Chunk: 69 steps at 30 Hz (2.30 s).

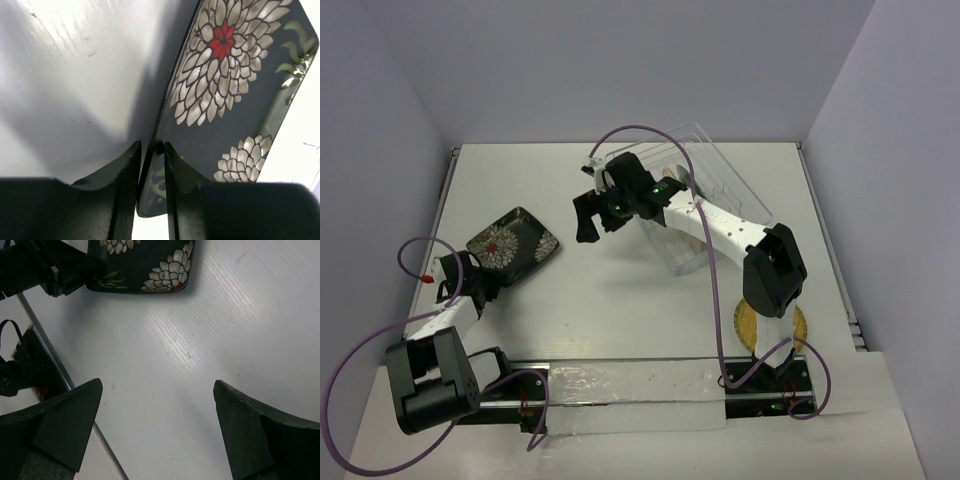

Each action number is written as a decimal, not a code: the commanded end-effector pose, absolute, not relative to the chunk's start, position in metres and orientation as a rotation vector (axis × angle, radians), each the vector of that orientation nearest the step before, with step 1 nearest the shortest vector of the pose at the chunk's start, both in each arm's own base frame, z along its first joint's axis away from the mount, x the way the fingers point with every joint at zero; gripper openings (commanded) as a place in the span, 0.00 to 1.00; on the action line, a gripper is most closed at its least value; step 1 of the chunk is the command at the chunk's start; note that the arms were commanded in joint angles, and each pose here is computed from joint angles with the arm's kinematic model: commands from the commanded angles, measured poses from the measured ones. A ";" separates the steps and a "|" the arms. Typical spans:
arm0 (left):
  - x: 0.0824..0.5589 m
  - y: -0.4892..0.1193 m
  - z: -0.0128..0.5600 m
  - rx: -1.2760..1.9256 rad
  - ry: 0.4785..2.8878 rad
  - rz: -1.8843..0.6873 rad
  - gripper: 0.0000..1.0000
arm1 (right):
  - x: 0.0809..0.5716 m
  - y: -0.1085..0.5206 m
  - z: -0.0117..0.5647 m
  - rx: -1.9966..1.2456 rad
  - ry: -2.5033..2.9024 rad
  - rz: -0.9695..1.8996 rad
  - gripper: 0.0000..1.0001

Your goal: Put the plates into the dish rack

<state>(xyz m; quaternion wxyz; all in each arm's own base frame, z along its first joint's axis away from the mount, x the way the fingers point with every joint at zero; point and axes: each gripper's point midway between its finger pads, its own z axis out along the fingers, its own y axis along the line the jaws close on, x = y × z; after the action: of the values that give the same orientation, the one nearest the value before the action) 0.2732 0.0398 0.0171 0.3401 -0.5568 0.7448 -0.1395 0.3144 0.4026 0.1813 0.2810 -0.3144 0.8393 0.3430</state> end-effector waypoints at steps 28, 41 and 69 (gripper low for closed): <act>0.281 -0.025 0.114 -0.846 1.849 -0.749 0.00 | 0.352 0.457 0.131 -0.569 2.348 0.979 0.99; 0.286 -0.046 0.175 -0.729 1.755 -0.776 0.00 | 0.353 0.444 0.107 -0.487 2.411 0.899 0.98; 0.264 -0.095 0.265 -0.396 1.559 -1.079 0.00 | 0.300 0.444 0.216 -0.705 2.025 1.467 0.24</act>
<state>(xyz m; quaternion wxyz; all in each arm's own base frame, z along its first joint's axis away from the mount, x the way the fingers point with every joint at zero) 0.2657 -0.0670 0.1624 0.4707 -0.2944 0.7504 -0.3586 0.3265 0.4316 0.1667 0.2390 -0.1954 0.8123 0.4948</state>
